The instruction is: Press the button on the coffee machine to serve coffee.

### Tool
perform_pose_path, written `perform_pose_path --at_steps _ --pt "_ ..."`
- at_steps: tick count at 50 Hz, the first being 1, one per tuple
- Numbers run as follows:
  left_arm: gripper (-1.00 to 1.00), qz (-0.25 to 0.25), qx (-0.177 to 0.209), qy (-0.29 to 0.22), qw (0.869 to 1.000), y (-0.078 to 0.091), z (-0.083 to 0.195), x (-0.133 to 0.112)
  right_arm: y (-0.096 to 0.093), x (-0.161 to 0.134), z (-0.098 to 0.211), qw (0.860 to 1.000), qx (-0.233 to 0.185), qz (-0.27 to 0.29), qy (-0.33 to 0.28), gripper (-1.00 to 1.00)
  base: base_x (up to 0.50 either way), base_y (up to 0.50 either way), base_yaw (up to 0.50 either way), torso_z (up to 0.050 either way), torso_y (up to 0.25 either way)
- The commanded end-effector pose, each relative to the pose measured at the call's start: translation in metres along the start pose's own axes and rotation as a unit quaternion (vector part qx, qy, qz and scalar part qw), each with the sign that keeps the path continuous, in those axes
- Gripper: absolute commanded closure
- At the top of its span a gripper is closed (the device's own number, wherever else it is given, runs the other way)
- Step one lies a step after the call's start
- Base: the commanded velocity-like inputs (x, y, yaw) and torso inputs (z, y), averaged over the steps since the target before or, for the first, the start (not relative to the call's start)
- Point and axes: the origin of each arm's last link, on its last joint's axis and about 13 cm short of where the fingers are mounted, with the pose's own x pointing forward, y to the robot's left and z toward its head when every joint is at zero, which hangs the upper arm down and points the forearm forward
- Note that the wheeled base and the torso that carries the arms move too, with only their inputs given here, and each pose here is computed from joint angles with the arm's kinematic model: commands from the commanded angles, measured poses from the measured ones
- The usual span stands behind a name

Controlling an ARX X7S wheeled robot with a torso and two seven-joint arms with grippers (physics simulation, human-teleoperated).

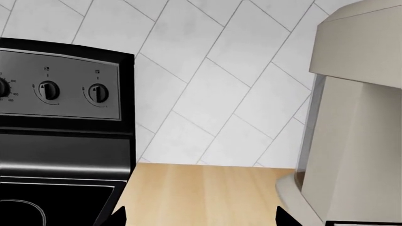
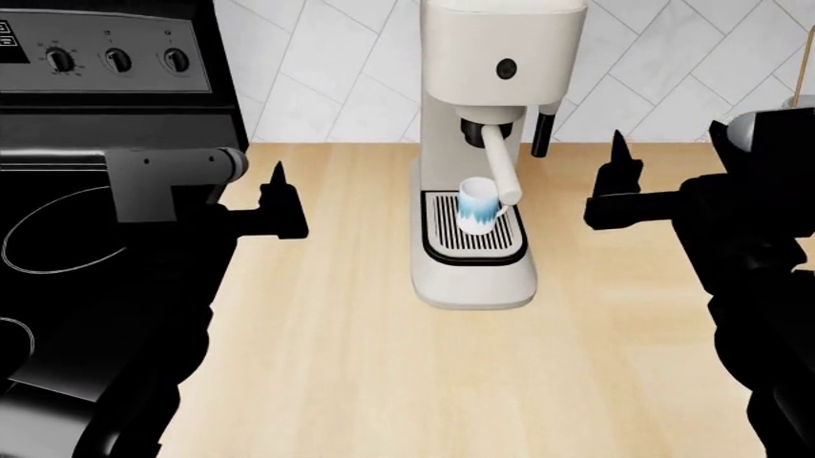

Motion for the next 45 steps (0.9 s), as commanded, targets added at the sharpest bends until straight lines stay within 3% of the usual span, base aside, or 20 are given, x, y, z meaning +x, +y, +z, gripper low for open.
perform_pose_path --at_steps 1,26,28,36,45 --pt "-1.00 -0.001 0.002 0.004 1.000 0.000 -0.003 0.000 0.009 -0.011 0.037 0.999 0.018 0.025 -0.014 -1.00 0.00 0.00 0.00 0.000 0.000" --pt "-1.00 -0.005 0.004 0.011 1.000 0.001 -0.007 -0.001 0.039 -0.021 0.071 0.989 0.002 0.146 0.007 -1.00 0.00 0.00 0.00 0.000 0.000" --pt "-1.00 -0.004 0.004 0.011 1.000 0.001 -0.007 -0.001 0.041 -0.019 0.071 0.987 -0.029 0.160 0.011 -1.00 0.00 0.00 0.00 0.000 0.000" --pt "-1.00 -0.005 0.004 0.015 1.000 0.001 -0.011 0.000 0.045 -0.016 0.072 0.982 -0.007 0.187 0.023 -1.00 0.00 0.00 0.00 0.000 0.000" --pt "-1.00 -0.006 0.006 0.016 1.000 -0.002 -0.013 -0.001 0.049 -0.006 0.084 0.981 -0.015 0.193 0.026 -1.00 0.00 0.00 0.00 0.000 0.000"
